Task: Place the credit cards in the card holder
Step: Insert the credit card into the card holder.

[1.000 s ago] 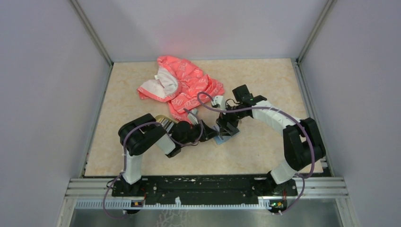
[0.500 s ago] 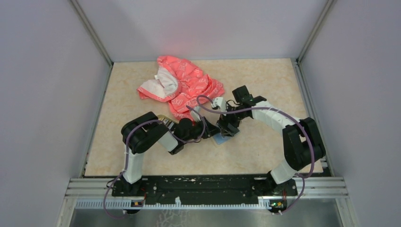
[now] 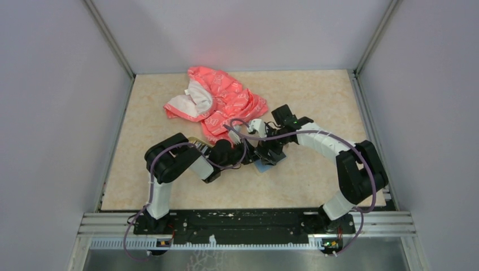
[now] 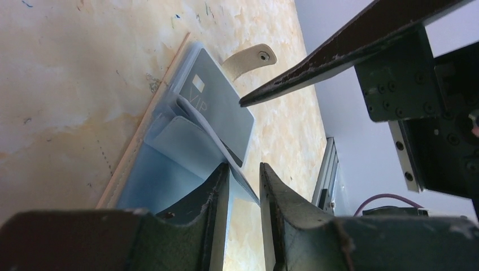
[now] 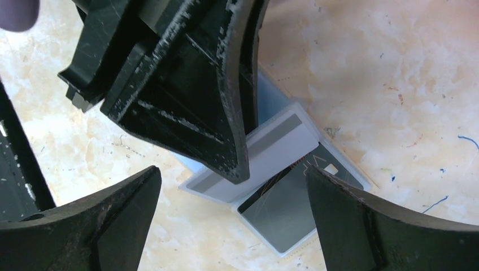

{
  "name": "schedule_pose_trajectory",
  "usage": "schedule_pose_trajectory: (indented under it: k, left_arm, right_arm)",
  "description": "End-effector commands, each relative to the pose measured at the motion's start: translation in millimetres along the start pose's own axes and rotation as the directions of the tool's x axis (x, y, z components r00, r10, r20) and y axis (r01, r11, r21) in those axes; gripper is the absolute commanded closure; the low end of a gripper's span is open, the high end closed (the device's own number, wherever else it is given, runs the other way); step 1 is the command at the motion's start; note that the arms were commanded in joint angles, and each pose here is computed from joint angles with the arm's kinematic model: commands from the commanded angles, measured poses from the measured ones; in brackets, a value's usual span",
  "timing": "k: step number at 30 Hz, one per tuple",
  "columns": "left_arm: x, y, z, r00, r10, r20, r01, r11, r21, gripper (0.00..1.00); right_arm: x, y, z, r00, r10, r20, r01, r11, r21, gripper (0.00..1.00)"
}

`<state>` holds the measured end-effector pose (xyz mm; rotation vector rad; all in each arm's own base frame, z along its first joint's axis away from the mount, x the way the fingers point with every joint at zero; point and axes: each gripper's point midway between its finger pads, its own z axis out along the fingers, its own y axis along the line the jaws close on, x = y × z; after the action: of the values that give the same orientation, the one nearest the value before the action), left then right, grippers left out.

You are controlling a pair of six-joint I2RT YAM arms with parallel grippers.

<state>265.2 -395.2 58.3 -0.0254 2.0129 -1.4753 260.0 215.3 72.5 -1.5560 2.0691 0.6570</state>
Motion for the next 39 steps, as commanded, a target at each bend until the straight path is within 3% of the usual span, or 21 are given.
schedule_pose_trajectory:
  k: [1,12,20,25,39]
  left_arm:
    - [-11.2,-14.6,4.1,1.000,-0.003,0.015,0.002,0.999,0.032,0.67]
    - [-13.2,-13.5,2.5,1.000,-0.016,0.021,0.016,1.000,0.008,0.63]
    - [-15.3,-15.2,0.5,1.000,-0.013,0.025,0.013,1.000,0.001,0.59]
    - [-15.8,-13.9,-4.0,0.999,-0.005,0.033,0.005,1.000,-0.008,0.55]
    - [-15.1,-6.9,-15.6,0.999,0.020,0.046,-0.018,0.999,-0.043,0.55]
  right_arm:
    - [-7.9,-4.2,1.5,1.000,-0.023,-0.013,0.023,0.997,0.075,0.02]
    - [-0.9,-17.1,2.3,0.996,-0.013,-0.085,0.027,0.986,0.164,0.02]
    - [-1.6,-19.8,-0.4,0.995,-0.004,-0.098,0.021,0.984,0.176,0.07]
    - [-4.3,-21.5,-4.9,0.996,0.002,-0.091,0.015,0.982,0.188,0.10]
    - [-10.4,-27.8,-20.5,0.998,0.061,-0.015,-0.057,0.982,0.181,0.16]
